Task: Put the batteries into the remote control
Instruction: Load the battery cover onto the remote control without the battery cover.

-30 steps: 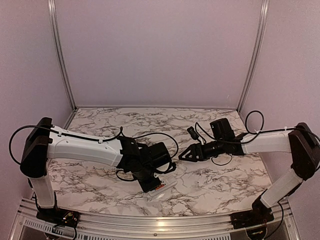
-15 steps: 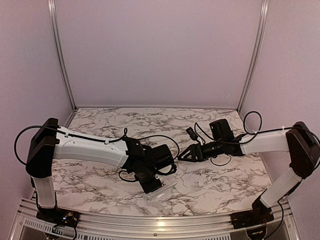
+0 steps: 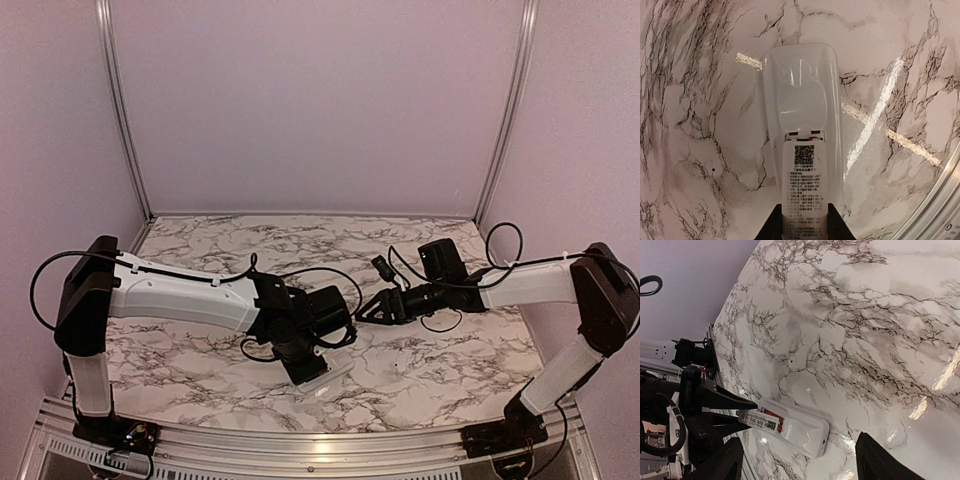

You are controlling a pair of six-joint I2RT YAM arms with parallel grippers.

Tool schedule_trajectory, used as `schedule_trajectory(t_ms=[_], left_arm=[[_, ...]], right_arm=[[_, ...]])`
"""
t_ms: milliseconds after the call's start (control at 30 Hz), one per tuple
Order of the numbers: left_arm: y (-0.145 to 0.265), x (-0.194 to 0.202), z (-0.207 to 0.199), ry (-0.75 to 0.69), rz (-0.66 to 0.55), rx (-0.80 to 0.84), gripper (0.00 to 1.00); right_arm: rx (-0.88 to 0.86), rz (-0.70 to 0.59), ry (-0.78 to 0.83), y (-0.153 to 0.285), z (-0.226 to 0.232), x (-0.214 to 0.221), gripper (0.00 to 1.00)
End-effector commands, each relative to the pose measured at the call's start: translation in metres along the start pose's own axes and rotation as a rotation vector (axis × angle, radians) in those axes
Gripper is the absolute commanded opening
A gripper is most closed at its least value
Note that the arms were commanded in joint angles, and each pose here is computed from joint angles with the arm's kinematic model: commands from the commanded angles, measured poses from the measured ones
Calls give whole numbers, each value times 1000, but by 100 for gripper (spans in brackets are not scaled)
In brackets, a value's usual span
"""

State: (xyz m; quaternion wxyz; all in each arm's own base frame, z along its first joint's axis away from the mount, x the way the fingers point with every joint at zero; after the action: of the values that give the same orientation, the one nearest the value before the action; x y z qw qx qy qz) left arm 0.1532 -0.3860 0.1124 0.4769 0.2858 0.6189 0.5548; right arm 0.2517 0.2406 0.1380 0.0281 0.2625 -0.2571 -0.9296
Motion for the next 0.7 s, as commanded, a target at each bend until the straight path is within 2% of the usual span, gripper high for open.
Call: schedule_trajectory(t_ms=[0,667], left_arm=[[-6,-2,0,-4,21,-19,18],[-17,-3,1,-8,60,-32,19]], right_arm=[[-5,-3,5,0,-3,0,75],[-5,0,7,0,-3,0,74]])
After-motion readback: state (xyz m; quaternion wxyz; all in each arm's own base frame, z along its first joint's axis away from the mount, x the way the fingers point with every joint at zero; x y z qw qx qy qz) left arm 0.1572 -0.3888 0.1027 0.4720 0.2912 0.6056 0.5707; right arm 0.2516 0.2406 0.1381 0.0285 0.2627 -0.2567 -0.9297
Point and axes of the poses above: each gripper's point midway between its finger pads, its own y axis back along the fingers, its own z axis along the line the jaws close on, x = y × z, the point moved 6 cm from there along y, back along the fingers, and after that the axes turned 2 degrees about -y, right-handed, at the moved point
